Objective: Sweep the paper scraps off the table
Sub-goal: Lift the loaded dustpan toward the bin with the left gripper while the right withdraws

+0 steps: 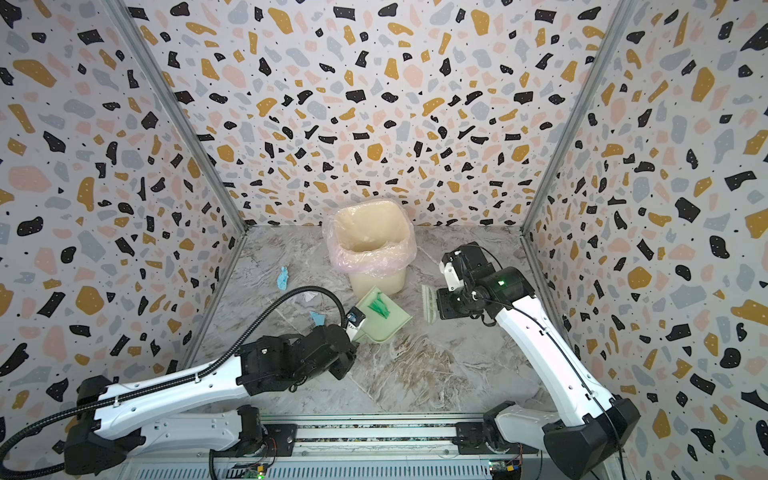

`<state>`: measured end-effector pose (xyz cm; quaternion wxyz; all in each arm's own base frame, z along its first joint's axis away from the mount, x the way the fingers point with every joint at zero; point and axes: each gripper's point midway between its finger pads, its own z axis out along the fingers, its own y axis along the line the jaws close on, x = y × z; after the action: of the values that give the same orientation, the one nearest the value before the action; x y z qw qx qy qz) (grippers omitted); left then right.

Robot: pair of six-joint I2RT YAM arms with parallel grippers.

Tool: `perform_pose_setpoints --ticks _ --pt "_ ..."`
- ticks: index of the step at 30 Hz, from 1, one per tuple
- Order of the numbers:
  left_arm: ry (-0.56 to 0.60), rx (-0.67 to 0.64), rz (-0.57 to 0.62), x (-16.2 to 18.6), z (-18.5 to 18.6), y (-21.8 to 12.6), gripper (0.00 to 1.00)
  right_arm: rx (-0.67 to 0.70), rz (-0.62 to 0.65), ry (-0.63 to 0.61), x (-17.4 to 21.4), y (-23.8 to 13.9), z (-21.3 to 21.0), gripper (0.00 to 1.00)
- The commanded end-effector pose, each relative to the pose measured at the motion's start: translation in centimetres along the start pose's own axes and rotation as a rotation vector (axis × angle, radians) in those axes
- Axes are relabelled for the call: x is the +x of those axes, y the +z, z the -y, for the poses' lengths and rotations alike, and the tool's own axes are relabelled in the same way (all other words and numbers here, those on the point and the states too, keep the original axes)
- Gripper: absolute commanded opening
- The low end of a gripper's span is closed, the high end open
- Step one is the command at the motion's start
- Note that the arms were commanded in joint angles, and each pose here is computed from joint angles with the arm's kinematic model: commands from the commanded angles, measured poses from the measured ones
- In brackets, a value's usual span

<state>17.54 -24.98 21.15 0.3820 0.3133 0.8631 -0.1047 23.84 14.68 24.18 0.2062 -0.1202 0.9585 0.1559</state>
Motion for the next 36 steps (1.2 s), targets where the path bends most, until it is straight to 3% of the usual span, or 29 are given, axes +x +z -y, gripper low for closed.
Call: perform_pose_setpoints --ticks 1,7,16,21,27,36 --pt "-0.017 -0.096 0.038 -1.4 -2.6 -2.5 0.0 -0.069 0.027 -0.002 -0.1 -0.4 -0.4 0.0" --pt "-0.05 -0.176 0.111 -4.5 -5.0 -6.3 0.0 -0.117 0.035 0.035 0.2 -0.1 0.2 0.0" --pt "-0.09 -0.312 0.099 -7.3 -10.7 -10.2 0.0 -0.152 0.04 0.062 0.8 0.3 0.9 0.0" --pt "-0.071 -0.383 0.041 -8.3 -14.6 -10.1 0.0 -0.161 0.047 0.063 0.8 0.3 1.0 0.0" --pt "-0.079 -0.401 0.051 -11.4 -17.7 -9.5 0.0 -0.178 0.051 0.07 1.2 0.7 1.0 0.0" --pt "0.062 -0.458 -0.126 -13.0 -19.6 -5.7 0.0 -0.183 0.053 0.073 1.7 0.9 1.1 0.0"
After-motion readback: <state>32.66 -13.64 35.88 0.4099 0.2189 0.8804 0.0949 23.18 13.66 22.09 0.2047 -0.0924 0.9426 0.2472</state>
